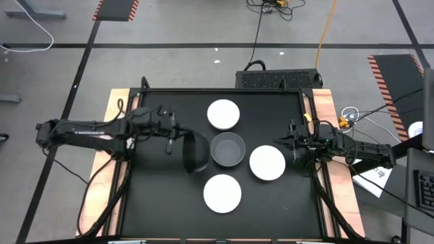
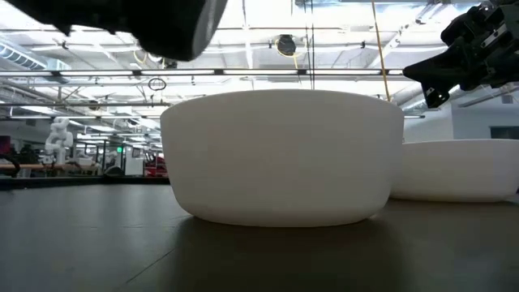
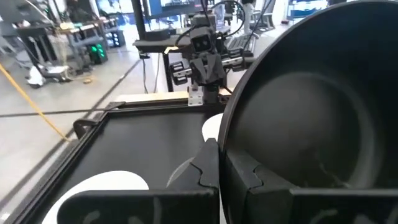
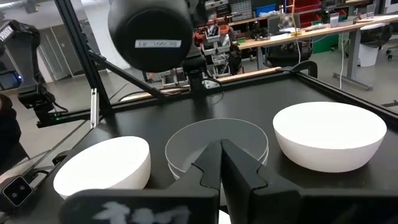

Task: Nest bowls inside each other
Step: Stack the black bowl on top of the gray bowl

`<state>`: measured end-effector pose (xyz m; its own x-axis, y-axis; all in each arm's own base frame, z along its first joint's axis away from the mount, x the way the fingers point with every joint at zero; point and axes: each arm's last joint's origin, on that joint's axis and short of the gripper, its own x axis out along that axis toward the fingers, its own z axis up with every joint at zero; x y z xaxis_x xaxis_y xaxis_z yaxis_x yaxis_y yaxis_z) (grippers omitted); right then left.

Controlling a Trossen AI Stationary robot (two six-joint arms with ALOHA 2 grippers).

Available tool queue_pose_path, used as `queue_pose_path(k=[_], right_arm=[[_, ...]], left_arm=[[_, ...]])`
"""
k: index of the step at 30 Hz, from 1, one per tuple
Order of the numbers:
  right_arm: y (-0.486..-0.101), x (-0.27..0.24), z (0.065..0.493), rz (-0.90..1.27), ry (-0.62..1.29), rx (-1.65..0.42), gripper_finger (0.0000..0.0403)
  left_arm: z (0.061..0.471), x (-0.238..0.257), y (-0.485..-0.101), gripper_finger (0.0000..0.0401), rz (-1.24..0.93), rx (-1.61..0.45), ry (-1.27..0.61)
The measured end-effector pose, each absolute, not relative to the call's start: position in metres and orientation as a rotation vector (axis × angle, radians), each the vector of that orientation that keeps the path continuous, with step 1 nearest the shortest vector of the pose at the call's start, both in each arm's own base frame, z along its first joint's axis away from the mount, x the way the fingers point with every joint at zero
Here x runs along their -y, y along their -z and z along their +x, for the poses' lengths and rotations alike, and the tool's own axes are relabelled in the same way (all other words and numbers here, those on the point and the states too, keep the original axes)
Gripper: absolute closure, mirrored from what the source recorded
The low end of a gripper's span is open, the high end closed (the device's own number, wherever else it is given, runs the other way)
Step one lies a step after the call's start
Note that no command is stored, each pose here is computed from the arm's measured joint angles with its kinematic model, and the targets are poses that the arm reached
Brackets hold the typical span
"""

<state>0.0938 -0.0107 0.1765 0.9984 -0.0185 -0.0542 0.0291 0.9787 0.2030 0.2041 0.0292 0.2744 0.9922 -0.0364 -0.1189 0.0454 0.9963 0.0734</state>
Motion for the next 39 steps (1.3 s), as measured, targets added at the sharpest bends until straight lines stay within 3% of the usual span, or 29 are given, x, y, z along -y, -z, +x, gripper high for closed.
queue_pose_path(k=[16, 24, 39], right_arm=[[-0.176, 0.011, 0.094, 0.181, 0.024, -0.055, 0.0403], [-0.176, 0.011, 0.094, 0.176, 0.024, -0.060, 0.0403], [-0.176, 0.011, 0.094, 0.173, 0.024, -0.060, 0.0403]], left_arm=[[0.319, -0.089, -0.300, 0.0400, -0.088, -0.430, 0.203], [0.367, -0.110, -0.287, 0.0400, -0.110, -0.655, 0.212], [0.388, -0.138, -0.234, 0.0400, -0.184, -0.846, 0.162]])
